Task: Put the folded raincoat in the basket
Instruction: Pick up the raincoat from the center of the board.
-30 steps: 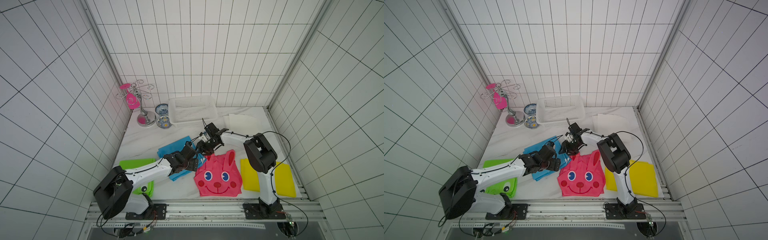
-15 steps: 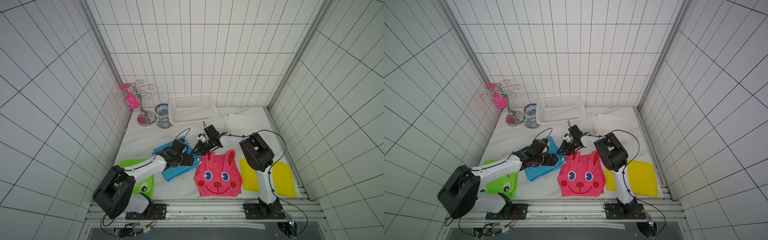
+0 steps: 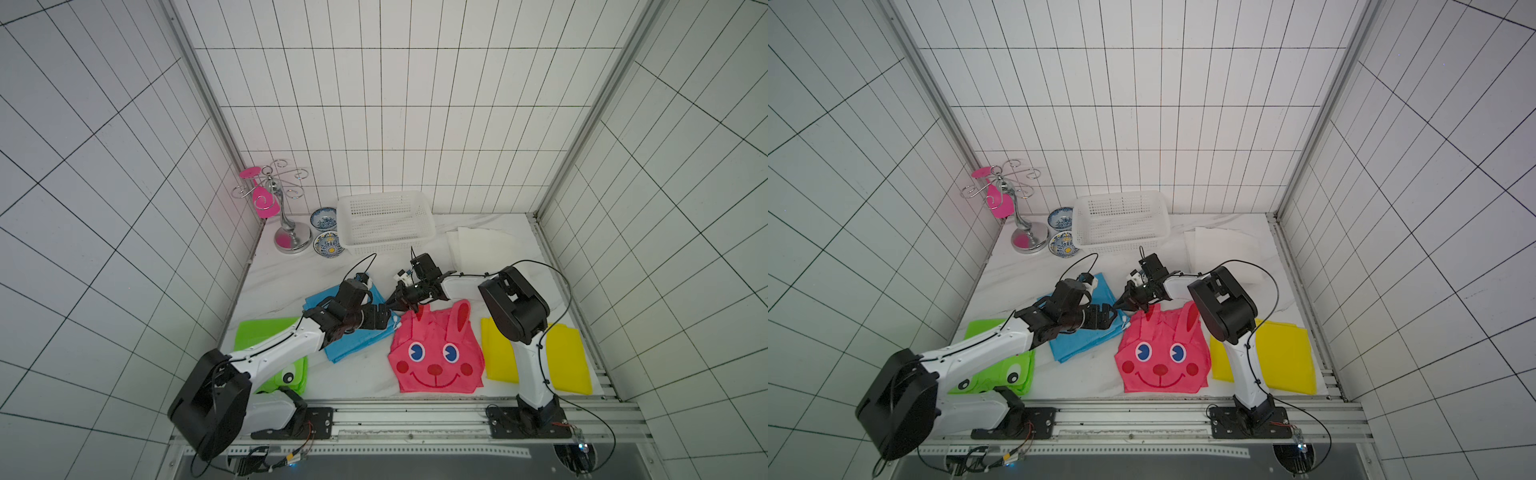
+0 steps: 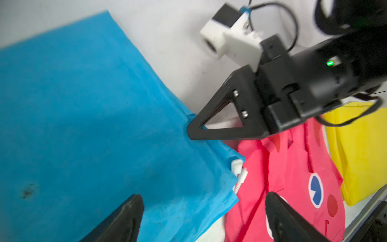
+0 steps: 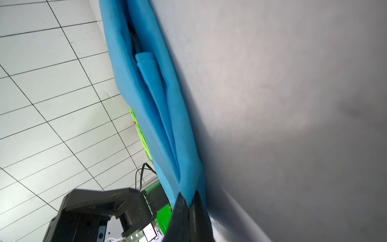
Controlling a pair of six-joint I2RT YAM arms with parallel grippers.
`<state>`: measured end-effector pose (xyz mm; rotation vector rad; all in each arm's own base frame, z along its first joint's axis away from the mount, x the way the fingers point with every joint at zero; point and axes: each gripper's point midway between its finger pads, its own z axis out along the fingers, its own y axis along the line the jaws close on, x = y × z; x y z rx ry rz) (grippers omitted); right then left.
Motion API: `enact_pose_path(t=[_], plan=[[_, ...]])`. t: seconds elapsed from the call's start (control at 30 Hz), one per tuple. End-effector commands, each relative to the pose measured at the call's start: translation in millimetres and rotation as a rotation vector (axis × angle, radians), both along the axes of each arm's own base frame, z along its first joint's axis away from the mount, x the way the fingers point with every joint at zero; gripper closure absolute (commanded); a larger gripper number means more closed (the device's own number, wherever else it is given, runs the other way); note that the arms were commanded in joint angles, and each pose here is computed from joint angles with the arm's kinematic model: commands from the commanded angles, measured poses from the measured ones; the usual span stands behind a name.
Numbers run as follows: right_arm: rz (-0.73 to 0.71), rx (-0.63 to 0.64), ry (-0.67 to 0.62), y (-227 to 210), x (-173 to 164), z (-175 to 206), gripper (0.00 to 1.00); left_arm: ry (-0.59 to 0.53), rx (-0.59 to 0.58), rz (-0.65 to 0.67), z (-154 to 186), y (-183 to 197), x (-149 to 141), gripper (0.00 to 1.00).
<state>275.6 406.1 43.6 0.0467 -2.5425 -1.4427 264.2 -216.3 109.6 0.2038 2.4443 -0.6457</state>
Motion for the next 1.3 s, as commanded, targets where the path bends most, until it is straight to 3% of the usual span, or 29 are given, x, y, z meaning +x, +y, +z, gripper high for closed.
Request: enact_pose_path(t=[0.0,0.13,0.3,0.47,0.73,0.9,1.17,1.27], plan=[[-0.062,0.067,-0.034,-0.7,13.5,37.2,1.00,-0.204,0.008,-0.030,35.9,-10.4,2.0,0.06],[-0.122,0.073,-0.005,-5.4,17.9,53.8,1.00,-0.355,0.127,-0.068,46.3,-10.5,-3.7,0.06],[-0.201,0.095,0.017,-16.3,24.8,81.6,1.00,-0.378,0.235,0.005,44.7,9.2,4.8,0.03],[-0.309,0.090,0.045,-35.1,34.1,97.7,1.00,-0.441,0.238,-0.131,40.5,-5.8,0.3,0.03],[-0.411,0.075,0.166,-45.9,35.6,107.1,1.00,-0.418,0.276,-0.292,23.3,-28.9,-5.8,0.03],[-0.475,0.073,0.174,-52.1,38.0,117.2,1.00,-0.436,0.336,-0.339,11.2,-34.0,-5.8,0.03],[-0.515,0.067,0.187,-60.4,31.1,125.6,1.00,-0.541,0.468,-0.128,16.8,-14.1,26.1,0.03],[-0.534,0.068,0.201,-65.0,26.3,128.0,1.00,-0.583,0.492,-0.121,18.8,-15.9,33.3,0.04]])
